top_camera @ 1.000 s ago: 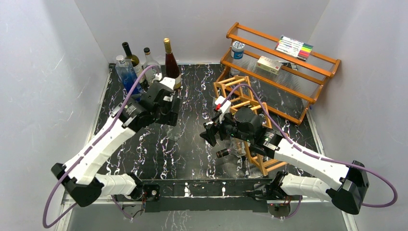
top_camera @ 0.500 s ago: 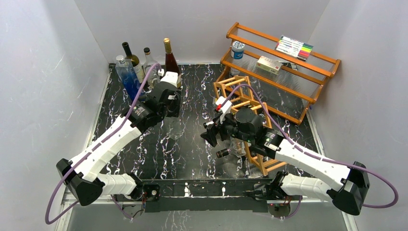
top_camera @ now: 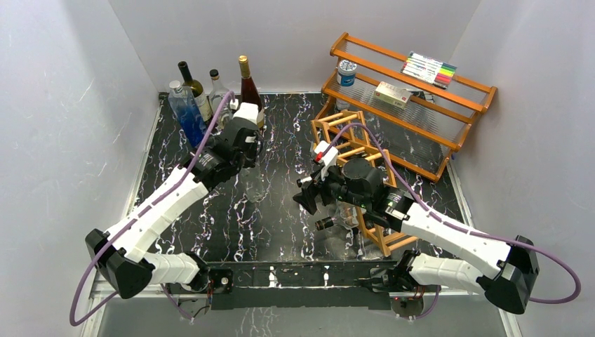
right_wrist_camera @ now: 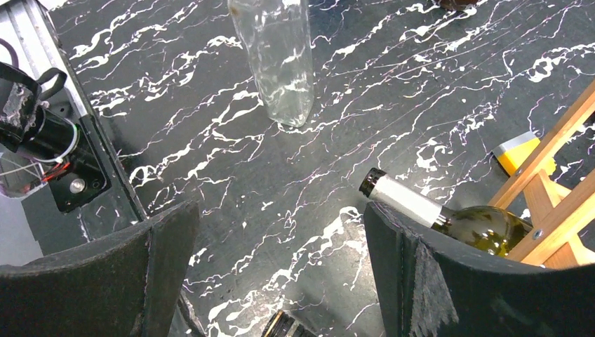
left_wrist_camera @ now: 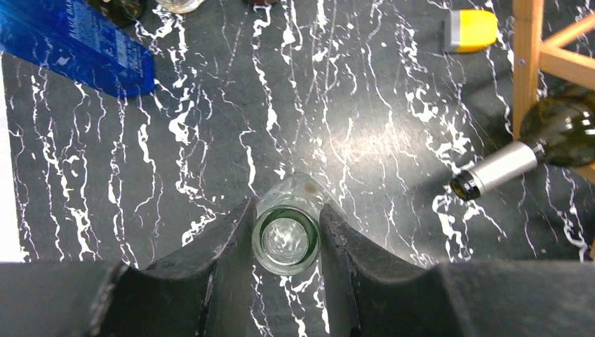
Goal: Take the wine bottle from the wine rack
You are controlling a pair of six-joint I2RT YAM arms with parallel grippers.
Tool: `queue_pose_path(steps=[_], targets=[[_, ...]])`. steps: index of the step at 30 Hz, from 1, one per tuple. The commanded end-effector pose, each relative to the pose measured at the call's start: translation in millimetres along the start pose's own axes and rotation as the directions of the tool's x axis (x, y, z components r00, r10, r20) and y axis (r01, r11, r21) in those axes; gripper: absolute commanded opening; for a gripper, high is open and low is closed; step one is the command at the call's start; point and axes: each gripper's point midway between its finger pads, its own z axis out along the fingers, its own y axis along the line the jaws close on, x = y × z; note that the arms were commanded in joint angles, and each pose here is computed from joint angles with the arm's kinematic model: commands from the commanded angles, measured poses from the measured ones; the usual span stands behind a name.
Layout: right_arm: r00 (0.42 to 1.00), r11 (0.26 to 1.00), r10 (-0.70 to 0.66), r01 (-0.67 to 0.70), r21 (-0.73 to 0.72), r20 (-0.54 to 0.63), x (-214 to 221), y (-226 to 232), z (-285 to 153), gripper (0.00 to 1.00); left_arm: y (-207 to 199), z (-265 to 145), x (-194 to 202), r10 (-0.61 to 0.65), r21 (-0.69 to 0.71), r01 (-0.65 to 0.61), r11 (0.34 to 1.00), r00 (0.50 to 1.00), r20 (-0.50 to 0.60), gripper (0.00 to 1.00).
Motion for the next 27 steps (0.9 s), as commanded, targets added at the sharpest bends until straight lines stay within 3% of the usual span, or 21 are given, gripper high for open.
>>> queue_pose_path(steps=[1, 10, 20, 27], targets=[[0.999, 1.000, -0.004, 0.005, -0.006, 0.047, -16, 3, 2, 0.98, 34, 10, -21, -0.020, -0.102, 0.025, 0.995, 0.999, 0.042, 0.00], [0.999, 1.000, -0.003, 0.003, 0.008, 0.048, -17, 0, 0, 0.98, 112, 44, -98, -0.173, -0.124, 0.201, 0.972, 0.963, 0.207, 0.00], [0.999, 1.000, -0.004, 0.003, 0.031, 0.039, -16, -3, -3, 0.98, 170, 111, -119, -0.249, -0.159, 0.283, 0.946, 0.947, 0.204, 0.00], [0.999, 0.998, -0.014, 0.012, 0.053, 0.035, -17, -7, -6, 0.98, 175, 136, -121, -0.224, -0.156, 0.254, 0.955, 0.956, 0.188, 0.00]])
